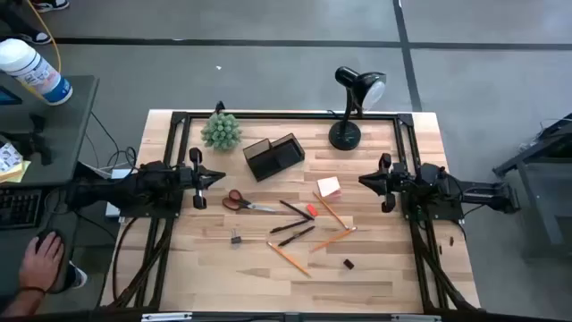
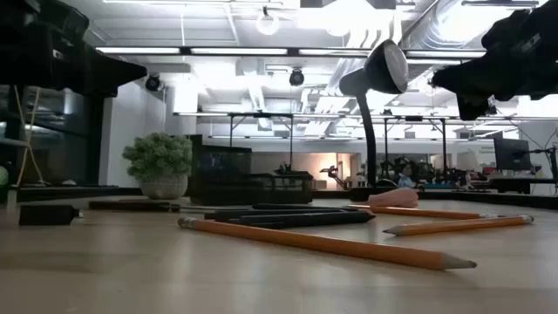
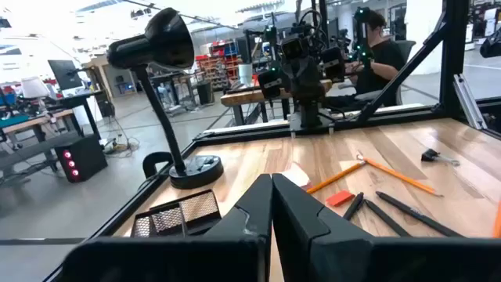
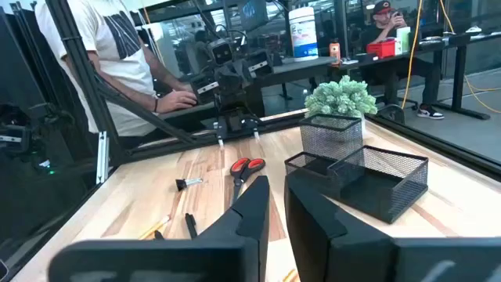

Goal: Pick and place office supplies into organizer

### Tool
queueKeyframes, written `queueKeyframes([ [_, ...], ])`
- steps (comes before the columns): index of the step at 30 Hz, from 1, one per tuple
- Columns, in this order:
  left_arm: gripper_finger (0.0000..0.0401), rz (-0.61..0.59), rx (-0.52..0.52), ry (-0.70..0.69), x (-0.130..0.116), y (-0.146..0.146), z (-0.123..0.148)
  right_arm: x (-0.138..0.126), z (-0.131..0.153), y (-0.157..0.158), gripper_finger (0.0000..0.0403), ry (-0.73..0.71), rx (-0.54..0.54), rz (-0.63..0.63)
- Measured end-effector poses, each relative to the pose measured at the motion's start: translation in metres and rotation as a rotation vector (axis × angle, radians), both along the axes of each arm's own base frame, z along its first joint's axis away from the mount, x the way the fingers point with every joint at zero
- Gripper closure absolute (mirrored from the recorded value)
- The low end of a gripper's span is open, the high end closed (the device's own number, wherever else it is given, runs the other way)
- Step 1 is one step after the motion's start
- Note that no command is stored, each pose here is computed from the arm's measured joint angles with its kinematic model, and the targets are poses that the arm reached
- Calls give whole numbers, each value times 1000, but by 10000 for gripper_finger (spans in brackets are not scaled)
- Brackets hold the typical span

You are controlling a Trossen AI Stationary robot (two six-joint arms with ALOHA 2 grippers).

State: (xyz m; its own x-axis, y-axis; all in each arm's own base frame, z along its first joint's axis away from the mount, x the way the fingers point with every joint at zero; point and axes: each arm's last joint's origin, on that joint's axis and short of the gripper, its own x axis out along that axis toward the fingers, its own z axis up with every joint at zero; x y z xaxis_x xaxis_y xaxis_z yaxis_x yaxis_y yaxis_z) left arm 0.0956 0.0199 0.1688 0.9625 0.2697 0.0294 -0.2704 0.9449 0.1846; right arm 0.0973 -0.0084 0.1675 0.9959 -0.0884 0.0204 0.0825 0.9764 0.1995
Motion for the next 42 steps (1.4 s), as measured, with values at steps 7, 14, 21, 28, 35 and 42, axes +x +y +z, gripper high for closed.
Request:
queueKeyframes([
  [7,400,0,0,0,0,0,0,0,0,0,372,1,0,0],
  [14,400,0,0,0,0,0,0,0,0,0,370,0,0,1],
  [21,400,0,0,0,0,0,0,0,0,0,372,0,0,0],
  [28,400,0,0,0,0,0,0,0,0,0,367,0,0,1],
  [35,400,0,0,0,0,0,0,0,0,0,370,0,0,0],
  [42,400,0,0,0,0,0,0,0,0,0,366,1,0,0],
])
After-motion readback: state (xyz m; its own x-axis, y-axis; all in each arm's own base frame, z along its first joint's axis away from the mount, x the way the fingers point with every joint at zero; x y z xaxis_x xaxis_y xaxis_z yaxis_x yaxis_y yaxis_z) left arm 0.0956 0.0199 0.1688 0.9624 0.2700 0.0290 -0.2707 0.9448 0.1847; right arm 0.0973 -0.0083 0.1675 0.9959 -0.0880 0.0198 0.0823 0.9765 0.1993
